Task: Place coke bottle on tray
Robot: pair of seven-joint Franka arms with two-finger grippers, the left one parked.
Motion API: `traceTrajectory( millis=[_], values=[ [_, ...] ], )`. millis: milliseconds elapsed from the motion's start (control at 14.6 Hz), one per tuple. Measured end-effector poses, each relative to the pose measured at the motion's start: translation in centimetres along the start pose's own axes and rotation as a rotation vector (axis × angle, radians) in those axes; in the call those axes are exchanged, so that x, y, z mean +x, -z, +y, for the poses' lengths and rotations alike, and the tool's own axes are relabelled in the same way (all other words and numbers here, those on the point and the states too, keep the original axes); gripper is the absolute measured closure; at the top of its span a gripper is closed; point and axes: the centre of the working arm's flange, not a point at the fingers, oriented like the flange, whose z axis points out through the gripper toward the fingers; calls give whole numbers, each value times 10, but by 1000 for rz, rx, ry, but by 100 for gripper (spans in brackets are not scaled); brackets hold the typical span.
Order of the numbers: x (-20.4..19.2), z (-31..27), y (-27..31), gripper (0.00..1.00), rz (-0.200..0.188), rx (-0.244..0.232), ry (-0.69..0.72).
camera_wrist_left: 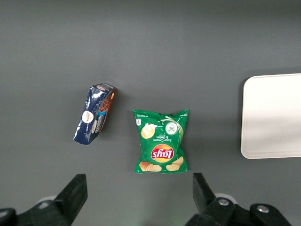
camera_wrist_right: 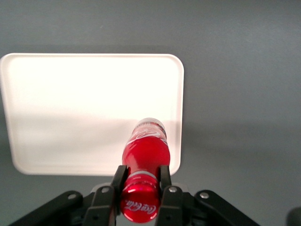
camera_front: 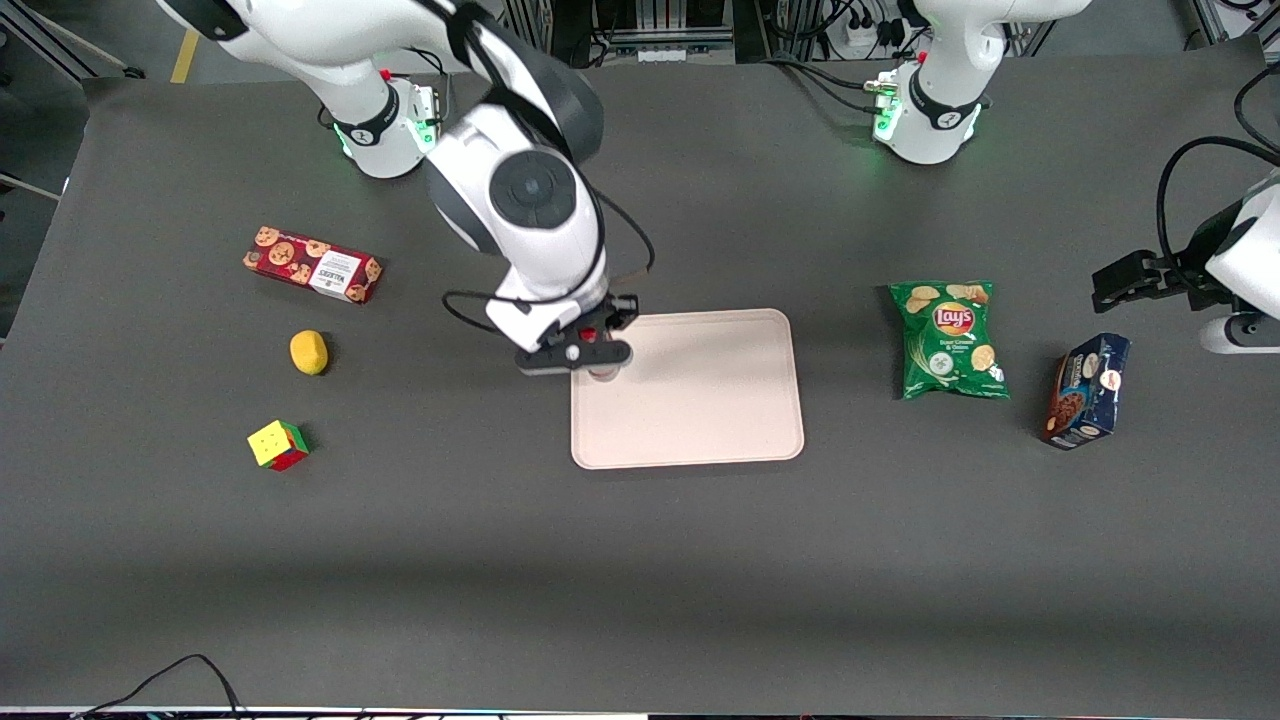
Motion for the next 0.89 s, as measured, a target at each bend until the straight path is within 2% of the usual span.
traceTrajectory(
  millis=[343,618,892],
  values=[
    [25,-2,-69,67,-22,7,-12],
    [29,1,-82,67,-31,3,-19],
    [31,2,-86,67,-16,-1,-15]
  ],
)
